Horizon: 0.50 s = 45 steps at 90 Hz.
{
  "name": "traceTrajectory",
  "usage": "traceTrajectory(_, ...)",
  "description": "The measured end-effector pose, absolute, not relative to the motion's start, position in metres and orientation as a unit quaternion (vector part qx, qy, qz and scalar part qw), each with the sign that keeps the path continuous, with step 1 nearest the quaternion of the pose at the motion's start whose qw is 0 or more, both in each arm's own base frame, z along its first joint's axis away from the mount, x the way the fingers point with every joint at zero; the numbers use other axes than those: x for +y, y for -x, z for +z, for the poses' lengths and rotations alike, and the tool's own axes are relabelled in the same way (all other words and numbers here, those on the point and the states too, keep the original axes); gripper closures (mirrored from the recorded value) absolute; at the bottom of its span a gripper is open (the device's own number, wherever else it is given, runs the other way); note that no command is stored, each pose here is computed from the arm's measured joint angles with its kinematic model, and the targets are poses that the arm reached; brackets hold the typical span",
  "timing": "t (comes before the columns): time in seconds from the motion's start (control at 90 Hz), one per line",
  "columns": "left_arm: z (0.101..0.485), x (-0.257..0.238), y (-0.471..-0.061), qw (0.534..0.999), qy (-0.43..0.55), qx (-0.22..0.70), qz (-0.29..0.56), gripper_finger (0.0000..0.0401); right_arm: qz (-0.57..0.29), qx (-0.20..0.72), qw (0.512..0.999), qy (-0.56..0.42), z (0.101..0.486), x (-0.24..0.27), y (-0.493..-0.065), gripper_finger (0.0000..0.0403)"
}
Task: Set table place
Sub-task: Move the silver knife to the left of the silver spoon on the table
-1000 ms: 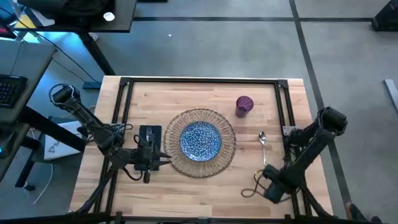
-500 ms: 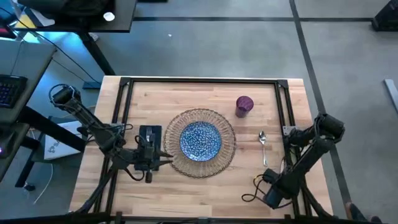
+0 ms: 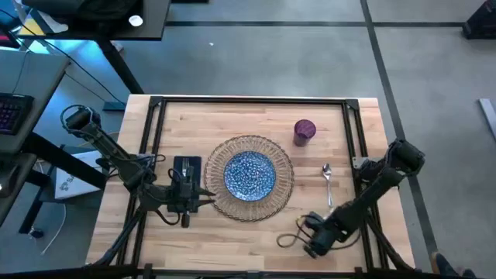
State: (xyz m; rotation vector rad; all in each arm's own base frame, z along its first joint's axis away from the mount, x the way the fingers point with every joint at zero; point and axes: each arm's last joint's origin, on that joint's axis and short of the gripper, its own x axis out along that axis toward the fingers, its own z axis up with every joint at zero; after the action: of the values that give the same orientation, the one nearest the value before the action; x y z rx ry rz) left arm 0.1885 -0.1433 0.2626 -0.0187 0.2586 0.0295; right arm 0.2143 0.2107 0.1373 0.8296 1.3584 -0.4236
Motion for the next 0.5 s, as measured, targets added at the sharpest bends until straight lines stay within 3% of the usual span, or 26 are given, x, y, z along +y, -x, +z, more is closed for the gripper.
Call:
traceTrajectory(0.1, 0.263, -0.143, -0.188, 0.992, -0.002, 0.129, 0.013, 0.0336, -0.215, 0.551, 0.728, -0.347, 0.143, 0.198, -0.232, 0.0403)
traceTrajectory(0.211, 0.263, -0.143, -0.188, 0.991, -0.014, 0.129, 0.011, 0.0336, -0.186, 0.531, 0.76, -0.325, 0.158, 0.192, -0.252, 0.0403)
traceTrajectory(0.5, 0.244, -0.142, -0.206, 0.986, -0.045, 0.16, 0.026, 0.0336, -0.276, 0.606, 0.715, -0.213, 0.168, 0.172, -0.238, 0.0403)
